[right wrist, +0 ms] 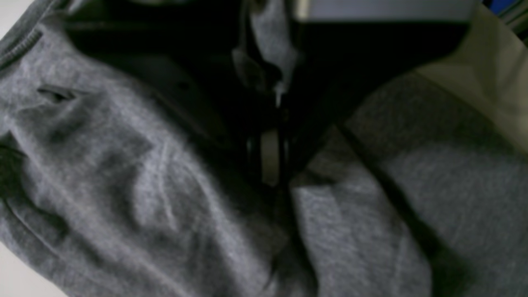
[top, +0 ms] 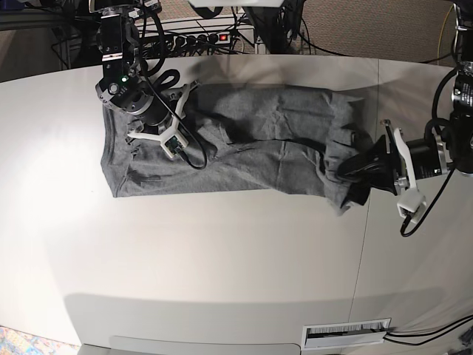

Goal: Fold the T-shirt properly
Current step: 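Grasp the strip end with the left gripper and fold it toward the right gripper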

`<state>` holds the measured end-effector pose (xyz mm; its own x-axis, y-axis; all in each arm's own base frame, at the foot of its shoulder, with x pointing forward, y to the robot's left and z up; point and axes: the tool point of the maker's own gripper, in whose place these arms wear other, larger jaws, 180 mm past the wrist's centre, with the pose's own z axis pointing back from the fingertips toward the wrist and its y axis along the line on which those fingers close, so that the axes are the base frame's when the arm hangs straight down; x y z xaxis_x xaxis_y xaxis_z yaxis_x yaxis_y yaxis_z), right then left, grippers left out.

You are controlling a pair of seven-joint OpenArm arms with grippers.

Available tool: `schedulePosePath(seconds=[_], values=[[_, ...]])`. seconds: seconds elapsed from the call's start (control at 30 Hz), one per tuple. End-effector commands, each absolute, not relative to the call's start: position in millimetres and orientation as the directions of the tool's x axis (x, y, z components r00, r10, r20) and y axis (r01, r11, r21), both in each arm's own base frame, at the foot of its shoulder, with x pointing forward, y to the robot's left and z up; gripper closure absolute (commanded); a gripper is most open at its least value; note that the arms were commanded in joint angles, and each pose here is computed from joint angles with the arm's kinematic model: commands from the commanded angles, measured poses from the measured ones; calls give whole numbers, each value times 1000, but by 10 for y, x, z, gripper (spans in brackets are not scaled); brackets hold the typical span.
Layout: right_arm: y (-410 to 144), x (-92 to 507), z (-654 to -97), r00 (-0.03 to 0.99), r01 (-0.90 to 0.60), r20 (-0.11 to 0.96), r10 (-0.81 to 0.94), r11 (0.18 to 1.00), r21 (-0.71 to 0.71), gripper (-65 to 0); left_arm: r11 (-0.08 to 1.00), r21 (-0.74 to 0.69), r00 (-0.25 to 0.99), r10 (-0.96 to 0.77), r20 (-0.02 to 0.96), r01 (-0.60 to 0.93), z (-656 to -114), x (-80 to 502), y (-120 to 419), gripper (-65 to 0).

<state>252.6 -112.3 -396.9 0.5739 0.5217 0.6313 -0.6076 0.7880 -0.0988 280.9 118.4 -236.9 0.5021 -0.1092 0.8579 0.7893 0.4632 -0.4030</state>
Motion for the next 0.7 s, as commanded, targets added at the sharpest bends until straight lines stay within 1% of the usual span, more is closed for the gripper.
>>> schedulePosePath(seconds=[0.0, 0.1, 0.23, 0.37, 0.57, 0.67], values=[[-1163, 2574, -3919, 562, -603, 635, 530, 788, -124, 0, 441, -381, 455, -71, 888, 813, -2159, 2847, 1151, 0], [-1163, 2575, -3918, 562, -604, 635, 530, 788, -124, 0, 432, -374, 439, -57, 897, 821, -2152, 2845, 1055, 0], [-1163, 2576, -3918, 562, -603, 636, 530, 788, -124, 0, 419, -413, 460, -13, 888, 809, -2259, 2794, 908, 0], [-1163, 2589, -3909, 559, -603, 638, 530, 788, -126, 0, 447, -431, 461, 46, 886, 783, -2414, 2773, 770, 0], [-1162, 2597, -3903, 558, -603, 639, 529, 788, -126, 0, 495, -419, 460, 45, 887, 761, -2624, 2770, 668, 0], [-1161, 2600, -3901, 557, -603, 640, 529, 788, -127, 0, 501, -427, 460, 64, 886, 753, -2656, 2794, 626, 0]])
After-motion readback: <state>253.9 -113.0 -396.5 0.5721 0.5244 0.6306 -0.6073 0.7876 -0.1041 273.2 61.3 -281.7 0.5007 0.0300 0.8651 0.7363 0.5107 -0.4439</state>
